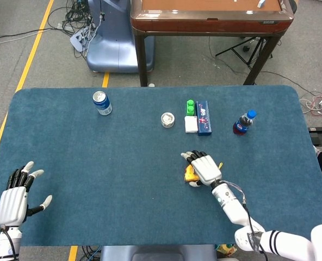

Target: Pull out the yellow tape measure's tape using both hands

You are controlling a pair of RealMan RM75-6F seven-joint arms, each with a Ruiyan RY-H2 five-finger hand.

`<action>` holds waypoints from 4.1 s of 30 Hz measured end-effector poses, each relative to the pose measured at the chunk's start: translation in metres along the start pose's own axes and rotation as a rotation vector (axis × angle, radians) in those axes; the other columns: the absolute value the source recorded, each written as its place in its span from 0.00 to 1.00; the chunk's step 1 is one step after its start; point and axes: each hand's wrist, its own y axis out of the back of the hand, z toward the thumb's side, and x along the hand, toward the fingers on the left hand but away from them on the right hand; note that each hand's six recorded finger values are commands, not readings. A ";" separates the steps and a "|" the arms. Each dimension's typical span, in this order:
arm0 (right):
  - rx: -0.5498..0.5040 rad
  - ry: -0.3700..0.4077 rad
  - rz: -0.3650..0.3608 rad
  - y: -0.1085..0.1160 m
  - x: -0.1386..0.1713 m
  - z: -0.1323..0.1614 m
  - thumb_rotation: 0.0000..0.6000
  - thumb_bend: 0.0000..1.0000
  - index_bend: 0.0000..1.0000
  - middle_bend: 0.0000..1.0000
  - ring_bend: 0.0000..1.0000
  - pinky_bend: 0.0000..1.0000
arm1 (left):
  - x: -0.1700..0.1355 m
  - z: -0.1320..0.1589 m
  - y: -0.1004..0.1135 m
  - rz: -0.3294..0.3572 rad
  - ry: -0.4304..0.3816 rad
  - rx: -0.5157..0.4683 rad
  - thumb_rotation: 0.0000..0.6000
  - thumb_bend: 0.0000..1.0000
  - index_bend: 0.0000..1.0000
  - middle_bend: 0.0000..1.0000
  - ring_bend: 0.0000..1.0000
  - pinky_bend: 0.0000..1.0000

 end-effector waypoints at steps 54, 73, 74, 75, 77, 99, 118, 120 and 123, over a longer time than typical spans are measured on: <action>-0.244 0.034 -0.141 0.100 -0.012 0.098 1.00 0.63 0.58 0.56 0.42 0.22 | 0.095 0.085 -0.011 -0.142 -0.135 -0.342 1.00 0.21 0.01 0.06 0.01 0.00; -0.212 0.010 -0.143 0.127 -0.038 0.169 1.00 0.64 0.59 0.57 0.43 0.22 | 0.116 0.140 -0.040 -0.207 -0.157 -0.502 1.00 0.21 0.00 0.00 0.00 0.00; -0.211 0.006 -0.143 0.128 -0.039 0.169 1.00 0.64 0.59 0.57 0.43 0.22 | 0.116 0.141 -0.041 -0.210 -0.157 -0.502 1.00 0.21 0.00 0.00 0.00 0.00; -0.211 0.003 -0.142 0.128 -0.040 0.169 1.00 0.64 0.59 0.57 0.43 0.22 | 0.116 0.142 -0.043 -0.214 -0.157 -0.505 1.00 0.21 0.00 0.00 0.00 0.00; -0.207 -0.007 -0.140 0.128 -0.043 0.169 1.00 0.64 0.59 0.57 0.43 0.22 | 0.117 0.144 -0.046 -0.222 -0.158 -0.509 1.00 0.21 0.00 0.00 0.00 0.00; -0.234 -0.052 -0.146 0.114 -0.065 0.172 1.00 0.64 0.59 0.57 0.43 0.22 | 0.126 0.167 -0.073 -0.239 -0.139 -0.544 1.00 0.21 0.00 0.00 0.00 0.00; -0.280 -0.066 -0.145 0.106 -0.079 0.184 1.00 0.64 0.59 0.57 0.43 0.22 | 0.127 0.172 -0.079 -0.234 -0.119 -0.559 1.00 0.20 0.00 0.00 0.00 0.00; -0.284 -0.064 -0.144 0.106 -0.079 0.185 1.00 0.64 0.59 0.57 0.43 0.22 | 0.128 0.172 -0.080 -0.234 -0.117 -0.560 1.00 0.20 0.00 0.00 0.00 0.00; -0.284 -0.064 -0.146 0.107 -0.080 0.186 1.00 0.64 0.59 0.57 0.43 0.22 | 0.128 0.172 -0.081 -0.236 -0.113 -0.563 1.00 0.20 0.00 0.00 0.00 0.00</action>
